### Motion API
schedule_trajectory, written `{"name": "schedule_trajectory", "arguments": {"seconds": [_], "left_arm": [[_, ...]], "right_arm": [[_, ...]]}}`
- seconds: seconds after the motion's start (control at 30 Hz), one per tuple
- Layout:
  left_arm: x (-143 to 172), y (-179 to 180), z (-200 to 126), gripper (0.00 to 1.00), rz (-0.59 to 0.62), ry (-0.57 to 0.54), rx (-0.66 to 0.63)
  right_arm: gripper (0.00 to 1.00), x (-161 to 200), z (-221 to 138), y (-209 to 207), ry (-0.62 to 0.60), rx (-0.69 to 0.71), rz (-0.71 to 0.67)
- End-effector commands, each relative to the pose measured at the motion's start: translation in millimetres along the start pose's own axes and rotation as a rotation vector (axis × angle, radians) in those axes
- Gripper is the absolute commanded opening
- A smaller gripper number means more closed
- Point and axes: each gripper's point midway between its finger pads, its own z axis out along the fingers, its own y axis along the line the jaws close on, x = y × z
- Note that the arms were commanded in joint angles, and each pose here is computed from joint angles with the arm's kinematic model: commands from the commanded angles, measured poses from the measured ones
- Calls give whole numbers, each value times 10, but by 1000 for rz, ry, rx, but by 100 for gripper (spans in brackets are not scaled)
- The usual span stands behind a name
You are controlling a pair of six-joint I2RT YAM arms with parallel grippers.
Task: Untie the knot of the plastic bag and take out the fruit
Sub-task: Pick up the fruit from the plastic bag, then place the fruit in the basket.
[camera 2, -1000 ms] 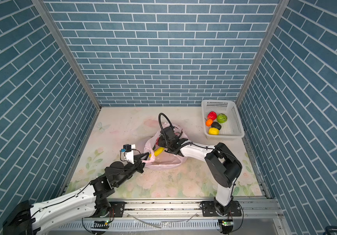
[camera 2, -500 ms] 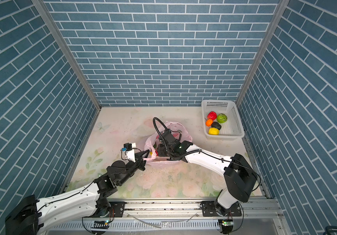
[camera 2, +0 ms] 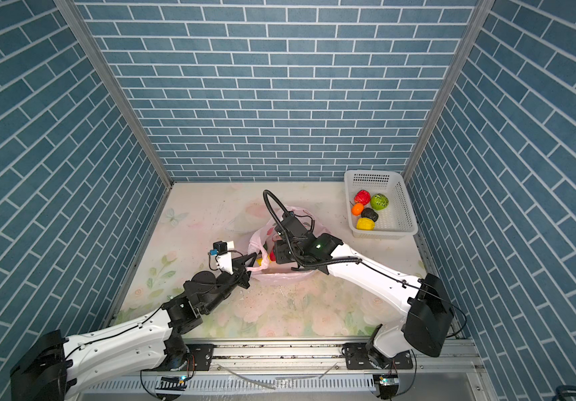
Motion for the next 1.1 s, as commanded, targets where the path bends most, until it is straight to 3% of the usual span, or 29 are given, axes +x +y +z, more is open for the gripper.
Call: {"name": "schedule_trajectory", "arguments": {"seconds": [0.0, 0.27, 0.47, 0.77, 1.07], "left_arm": [[-84, -59, 12, 7, 17, -6, 14], [1, -80, 7, 7, 24, 35, 32], [42, -69, -36, 6, 28, 57, 34], [7, -27, -184, 5, 61, 81, 30], [-2, 44, -166, 4, 36, 120, 73]], "right_arm": [[36, -313, -329, 39, -79, -22, -9], [35, -823, -687, -144, -208, -42, 49], [36, -1119, -852, -511, -279, 32, 77], [35, -1275, -909, -1586, -306, 192, 215], [35, -1148, -648, -2907, -288, 376, 358]]}}
